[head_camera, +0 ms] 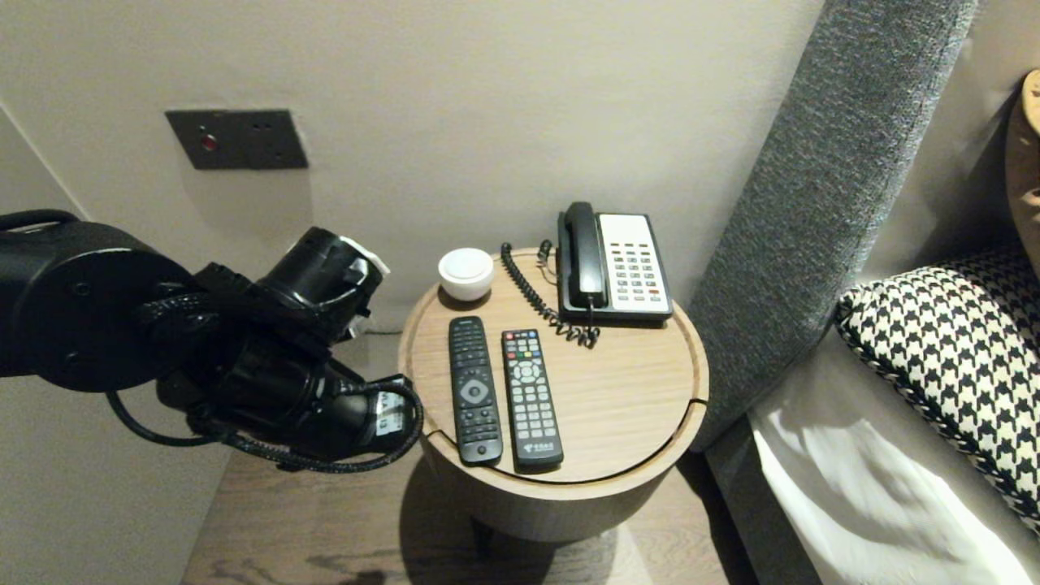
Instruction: Open the nightstand drawer
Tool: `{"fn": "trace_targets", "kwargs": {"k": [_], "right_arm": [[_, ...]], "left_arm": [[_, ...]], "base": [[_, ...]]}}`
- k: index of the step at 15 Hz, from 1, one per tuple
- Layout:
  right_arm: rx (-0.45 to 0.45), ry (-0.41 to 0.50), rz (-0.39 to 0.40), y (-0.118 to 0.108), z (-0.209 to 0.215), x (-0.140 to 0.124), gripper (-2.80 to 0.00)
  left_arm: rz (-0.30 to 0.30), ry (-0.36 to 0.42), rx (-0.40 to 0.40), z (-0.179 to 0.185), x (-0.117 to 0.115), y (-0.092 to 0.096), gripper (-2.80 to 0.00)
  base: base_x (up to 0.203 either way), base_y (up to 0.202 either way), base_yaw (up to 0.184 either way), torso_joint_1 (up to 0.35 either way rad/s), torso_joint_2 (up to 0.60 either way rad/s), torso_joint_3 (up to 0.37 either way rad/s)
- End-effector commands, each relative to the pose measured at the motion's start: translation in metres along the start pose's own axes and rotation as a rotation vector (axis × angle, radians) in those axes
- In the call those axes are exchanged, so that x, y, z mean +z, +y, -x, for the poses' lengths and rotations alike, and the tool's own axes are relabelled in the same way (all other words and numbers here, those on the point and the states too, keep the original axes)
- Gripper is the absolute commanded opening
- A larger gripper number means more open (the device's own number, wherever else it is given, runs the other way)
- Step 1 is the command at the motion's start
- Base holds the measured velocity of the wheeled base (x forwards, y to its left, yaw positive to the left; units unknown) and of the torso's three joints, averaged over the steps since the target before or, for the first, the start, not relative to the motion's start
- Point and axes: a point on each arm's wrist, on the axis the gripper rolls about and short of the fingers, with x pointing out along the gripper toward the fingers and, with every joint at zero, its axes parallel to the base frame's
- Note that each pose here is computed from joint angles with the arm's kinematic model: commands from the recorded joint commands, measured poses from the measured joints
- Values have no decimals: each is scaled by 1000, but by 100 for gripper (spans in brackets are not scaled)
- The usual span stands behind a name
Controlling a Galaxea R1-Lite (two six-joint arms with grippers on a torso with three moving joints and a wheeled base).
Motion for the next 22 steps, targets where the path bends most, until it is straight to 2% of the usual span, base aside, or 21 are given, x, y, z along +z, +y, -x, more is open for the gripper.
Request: {"fn": "trace_targets", "kwargs": {"k": [1,6,12,22], "right_arm": [[0,41,0,0,-2,-11,-280],[0,41,0,0,-2,-11,-280],[0,41,0,0,-2,-11,-280],[0,41,0,0,-2,-11,-280]], "left_arm": [[-2,5,33,-18,2,-3,-280],[-3,-18,18,-37,9,-10,-280],[-15,-56,25,-41,16,-19,-280],[-37,-29,30,-57,9,-25,-280]], "base": [[0,0,0,0,0,0],[0,0,0,0,0,0],[0,0,0,0,0,0],[0,0,0,0,0,0]]}}
